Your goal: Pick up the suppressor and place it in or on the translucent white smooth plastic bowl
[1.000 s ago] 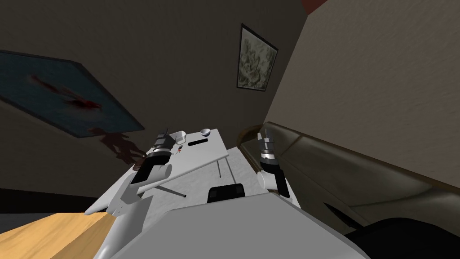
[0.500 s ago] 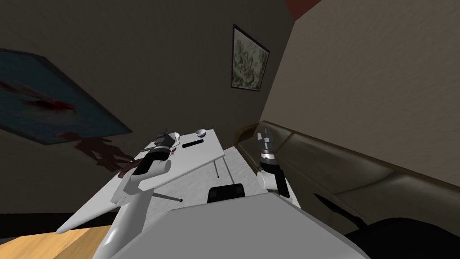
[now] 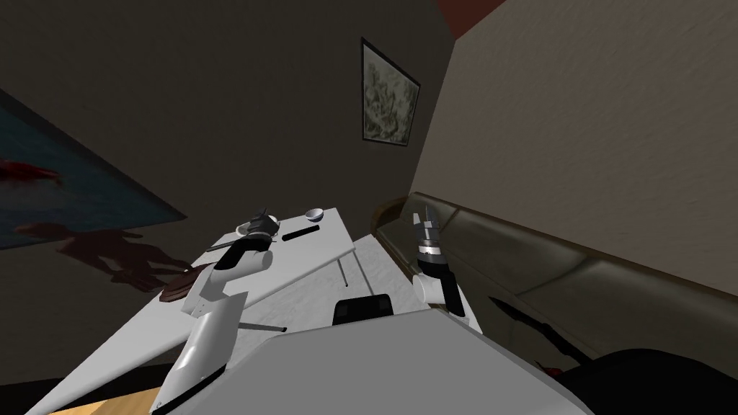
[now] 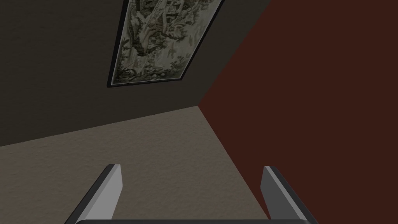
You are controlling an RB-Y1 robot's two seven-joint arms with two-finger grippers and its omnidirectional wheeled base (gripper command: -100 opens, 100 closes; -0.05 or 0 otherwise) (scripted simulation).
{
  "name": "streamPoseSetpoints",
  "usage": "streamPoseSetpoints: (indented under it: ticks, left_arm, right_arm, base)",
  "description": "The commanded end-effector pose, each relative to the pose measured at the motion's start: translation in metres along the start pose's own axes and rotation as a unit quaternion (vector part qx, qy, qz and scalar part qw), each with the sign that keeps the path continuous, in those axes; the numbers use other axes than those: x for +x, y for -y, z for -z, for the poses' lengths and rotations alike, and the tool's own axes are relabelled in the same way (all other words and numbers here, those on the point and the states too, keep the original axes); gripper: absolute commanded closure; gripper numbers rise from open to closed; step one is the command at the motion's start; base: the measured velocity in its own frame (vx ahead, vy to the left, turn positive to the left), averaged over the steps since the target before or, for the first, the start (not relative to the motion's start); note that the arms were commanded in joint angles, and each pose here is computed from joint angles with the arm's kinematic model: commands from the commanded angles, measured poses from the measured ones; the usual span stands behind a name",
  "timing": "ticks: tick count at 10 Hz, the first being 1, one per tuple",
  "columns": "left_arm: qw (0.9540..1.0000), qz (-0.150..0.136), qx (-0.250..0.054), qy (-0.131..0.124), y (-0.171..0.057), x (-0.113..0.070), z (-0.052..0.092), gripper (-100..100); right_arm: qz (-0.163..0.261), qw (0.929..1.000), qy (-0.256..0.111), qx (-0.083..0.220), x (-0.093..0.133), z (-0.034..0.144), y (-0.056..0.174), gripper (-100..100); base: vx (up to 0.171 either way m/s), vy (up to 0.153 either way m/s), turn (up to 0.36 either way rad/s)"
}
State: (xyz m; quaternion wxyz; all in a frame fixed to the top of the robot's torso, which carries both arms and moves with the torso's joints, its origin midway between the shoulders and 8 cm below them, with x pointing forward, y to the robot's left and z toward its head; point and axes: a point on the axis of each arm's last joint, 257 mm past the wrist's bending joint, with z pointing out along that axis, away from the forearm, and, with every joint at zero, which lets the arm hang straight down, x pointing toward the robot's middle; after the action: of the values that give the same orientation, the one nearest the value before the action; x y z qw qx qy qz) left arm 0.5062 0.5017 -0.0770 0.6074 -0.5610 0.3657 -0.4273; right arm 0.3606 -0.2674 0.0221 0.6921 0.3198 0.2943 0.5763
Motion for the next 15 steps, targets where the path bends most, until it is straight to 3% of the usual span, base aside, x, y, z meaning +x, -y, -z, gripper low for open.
streamPoseSetpoints:
  ticks: [1,3,6,8,13,14,15]
  left_arm:
    - [0.9995,0.015,-0.024,0.014,-0.010,-0.012,-0.011,-100]
    - [0.9990,0.015,-0.038,0.017,-0.017,-0.014,-0.010,-100]
    - [0.9946,0.043,-0.084,0.043,-0.038,-0.035,-0.028,-100]
    - [0.9925,0.044,-0.103,0.048,-0.048,-0.037,-0.026,-100]
    - [0.9763,0.080,-0.182,0.085,-0.083,-0.064,-0.041,-100]
    - [0.9722,0.081,-0.201,0.089,-0.095,-0.066,-0.038,-100]
    - [0.9711,0.081,-0.206,0.090,-0.097,-0.066,-0.037,-100]
  right_arm:
    - [0.000,1.0000,0.000,0.000,0.000,0.000,0.000,0]
    - [0.000,1.0000,0.000,0.000,0.000,0.000,0.000,0]
    - [0.000,1.0000,0.000,0.000,0.000,0.000,0.000,0]
    - [0.000,1.0000,0.000,0.000,0.000,0.000,0.000,0]
    - [0.000,1.0000,0.000,0.000,0.000,0.000,0.000,0]
    - [0.000,1.0000,0.000,0.000,0.000,0.000,0.000,0]
    - [0.000,1.0000,0.000,0.000,0.000,0.000,0.000,0]
  base:
    - [-0.006,-0.022,-0.220]
    - [-0.004,-0.009,-0.049]
    - [-0.006,-0.010,-0.168]
    - [-0.003,-0.001,-0.064]
    - [-0.010,0.007,-0.156]
    - [-0.011,0.020,-0.096]
    - [-0.004,0.009,0.006]
